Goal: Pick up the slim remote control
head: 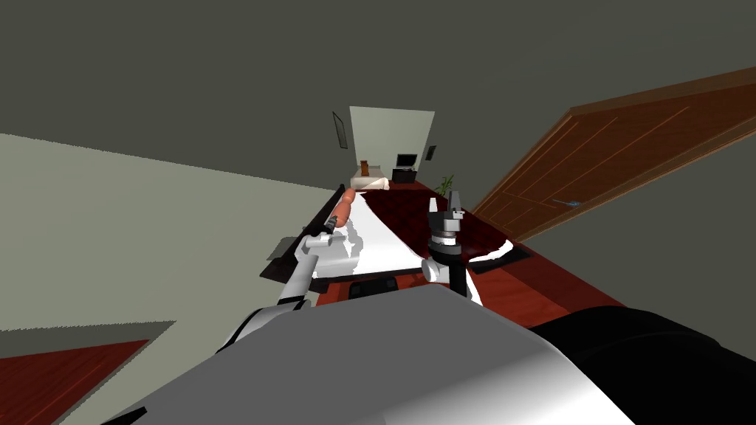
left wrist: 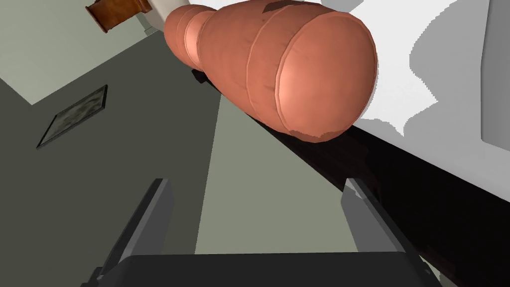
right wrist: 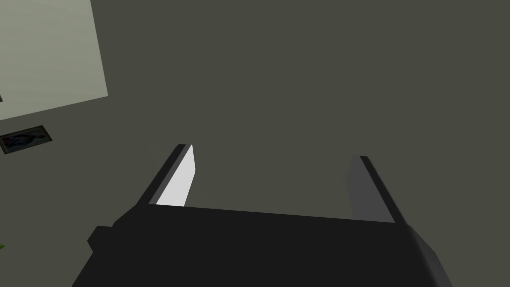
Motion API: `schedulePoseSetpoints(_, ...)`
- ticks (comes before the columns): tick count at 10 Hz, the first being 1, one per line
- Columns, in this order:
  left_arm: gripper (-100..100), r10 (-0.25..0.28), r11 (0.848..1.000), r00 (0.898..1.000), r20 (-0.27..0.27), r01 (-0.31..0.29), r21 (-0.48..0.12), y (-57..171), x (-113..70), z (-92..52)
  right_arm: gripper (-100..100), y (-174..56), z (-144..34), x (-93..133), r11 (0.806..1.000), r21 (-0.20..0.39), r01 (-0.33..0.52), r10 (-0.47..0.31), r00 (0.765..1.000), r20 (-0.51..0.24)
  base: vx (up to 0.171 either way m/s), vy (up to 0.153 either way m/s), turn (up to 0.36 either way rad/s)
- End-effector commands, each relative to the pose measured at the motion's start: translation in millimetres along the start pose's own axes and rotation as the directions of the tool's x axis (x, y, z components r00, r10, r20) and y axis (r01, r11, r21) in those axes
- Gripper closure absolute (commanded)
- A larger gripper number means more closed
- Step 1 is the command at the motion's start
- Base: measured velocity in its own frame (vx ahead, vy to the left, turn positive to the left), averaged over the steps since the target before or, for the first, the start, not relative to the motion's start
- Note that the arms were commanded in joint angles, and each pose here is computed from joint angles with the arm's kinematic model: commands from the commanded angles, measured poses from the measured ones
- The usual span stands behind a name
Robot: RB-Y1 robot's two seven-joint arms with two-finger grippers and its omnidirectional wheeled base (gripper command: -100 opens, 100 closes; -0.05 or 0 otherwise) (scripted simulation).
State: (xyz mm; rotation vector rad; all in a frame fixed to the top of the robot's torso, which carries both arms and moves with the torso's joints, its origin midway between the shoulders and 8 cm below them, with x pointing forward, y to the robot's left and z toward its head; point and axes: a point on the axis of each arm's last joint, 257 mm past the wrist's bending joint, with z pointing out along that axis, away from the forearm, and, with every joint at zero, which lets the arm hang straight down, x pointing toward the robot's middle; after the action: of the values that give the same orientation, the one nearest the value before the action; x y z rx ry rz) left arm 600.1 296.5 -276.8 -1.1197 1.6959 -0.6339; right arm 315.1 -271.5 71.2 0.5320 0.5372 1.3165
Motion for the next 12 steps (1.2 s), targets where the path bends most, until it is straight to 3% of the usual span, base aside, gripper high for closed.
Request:
schedulePoseSetpoints(1, -100, -0.008, 0.998, 1.000, -0.019, 0.007, -0.062, 16.9, 5.3, 3.2, 0, 0.0, 0.0, 0.0, 1.000, 0.000, 0.000, 0.000, 1.000, 0.000, 0.062, 0.017, 0.018)
schedulePoseSetpoints(4, -100, -0.028, 0.988, 0.998, -0.047, 0.020, -0.155, 42.6, 12.9, 6.5, 0, 0.0, 0.0, 0.0, 1.000, 0.000, 0.000, 0.000, 1.000, 0.000, 0.047, 0.006, 0.022)
schedulePoseSetpoints(5, -100, -0.028, 0.987, 0.998, -0.050, 0.020, -0.162, 44.5, 13.6, 6.1, 0, 0.0, 0.0, 0.0, 1.000, 0.000, 0.000, 0.000, 1.000, 0.000, 0.026, 0.003, -0.001)
schedulePoseSetpoints(8, -100, -0.075, 0.955, 0.994, -0.085, 0.047, -0.294, 82.6, 26.3, 8.2, 0, 0.0, 0.0, 0.0, 1.000, 0.000, 0.000, 0.000, 1.000, 0.000, 0.074, 0.013, 0.036)
schedulePoseSetpoints(10, -100, -0.079, 0.944, 0.992, -0.097, 0.043, -0.328, 91.2, 29.9, 5.1, 0, 0.0, 0.0, 0.0, 1.000, 0.000, 0.000, 0.000, 1.000, 0.000, 0.056, 0.011, 0.015)
schedulePoseSetpoints(11, -100, -0.106, 0.920, 0.988, -0.112, 0.055, -0.388, 108.8, 36.9, 3.3, 0, 0.0, 0.0, 0.0, 1.000, 0.000, 0.000, 0.000, 1.000, 0.000, 0.058, 0.016, 0.054)
schedulePoseSetpoints(12, -100, -0.108, 0.912, 0.987, -0.118, 0.052, -0.406, 113.3, 38.9, 1.1, 0, 0.0, 0.0, 0.0, 1.000, 0.000, 0.000, 0.000, 1.000, 0.000, 0.064, 0.011, 0.024)
